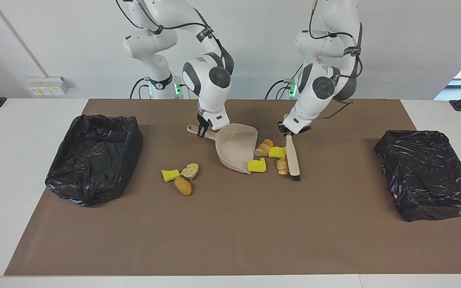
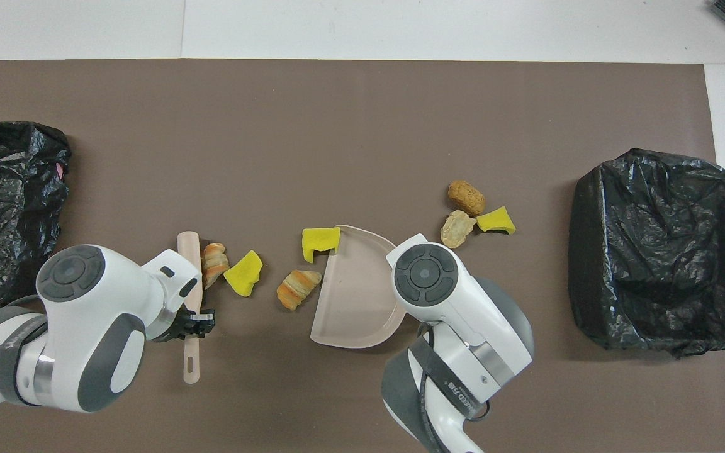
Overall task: Sweep and dump trash in bin
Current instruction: 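Push the debris into the dustpan with the left gripper's brush, then carry the full dustpan to the black bin with the right gripper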
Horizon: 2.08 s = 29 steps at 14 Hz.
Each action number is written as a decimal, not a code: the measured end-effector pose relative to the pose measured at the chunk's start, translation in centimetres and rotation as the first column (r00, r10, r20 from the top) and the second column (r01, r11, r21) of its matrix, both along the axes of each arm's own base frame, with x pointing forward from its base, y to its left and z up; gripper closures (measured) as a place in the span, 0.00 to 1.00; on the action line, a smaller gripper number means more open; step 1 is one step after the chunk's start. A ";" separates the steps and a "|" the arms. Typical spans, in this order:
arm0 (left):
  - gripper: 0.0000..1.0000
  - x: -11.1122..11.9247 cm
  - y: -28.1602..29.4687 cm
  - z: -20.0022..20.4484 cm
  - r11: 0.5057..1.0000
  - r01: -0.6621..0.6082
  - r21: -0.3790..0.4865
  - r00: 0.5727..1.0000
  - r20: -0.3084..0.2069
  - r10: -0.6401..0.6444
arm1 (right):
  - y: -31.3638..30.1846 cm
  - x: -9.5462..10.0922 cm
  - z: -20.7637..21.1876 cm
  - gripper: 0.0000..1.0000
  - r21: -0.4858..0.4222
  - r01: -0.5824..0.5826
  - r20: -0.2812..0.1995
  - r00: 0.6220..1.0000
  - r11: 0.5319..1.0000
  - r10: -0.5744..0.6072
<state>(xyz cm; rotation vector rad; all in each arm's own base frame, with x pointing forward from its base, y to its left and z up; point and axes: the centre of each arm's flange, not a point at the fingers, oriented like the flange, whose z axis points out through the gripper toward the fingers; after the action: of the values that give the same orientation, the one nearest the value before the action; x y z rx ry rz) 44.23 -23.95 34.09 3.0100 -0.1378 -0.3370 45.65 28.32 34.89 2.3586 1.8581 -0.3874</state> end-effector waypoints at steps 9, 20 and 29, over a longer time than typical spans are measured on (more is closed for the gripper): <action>0.74 -5.2 -10.2 1.6 0.981 0.103 -0.164 0.994 -0.015 -0.106 | 0.0 0.0 0.0 0.69 0.000 0.000 0.000 1.000 1.000 0.000; 0.74 2.7 -0.8 4.8 1.000 0.002 0.003 0.999 0.033 -0.002 | 0.0 0.0 0.0 0.69 0.000 0.010 0.002 1.000 1.000 -0.010; 0.74 3.6 0.8 6.5 0.991 -0.082 0.101 0.995 0.063 0.076 | -9.5 3.8 9.5 0.69 0.068 0.164 0.068 0.983 0.984 -0.169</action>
<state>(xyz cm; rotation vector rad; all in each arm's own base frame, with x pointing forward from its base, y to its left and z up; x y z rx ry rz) 47.82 -23.20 40.58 3.1188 -0.0053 -0.2562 49.49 18.87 44.36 2.5424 1.6707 -0.2579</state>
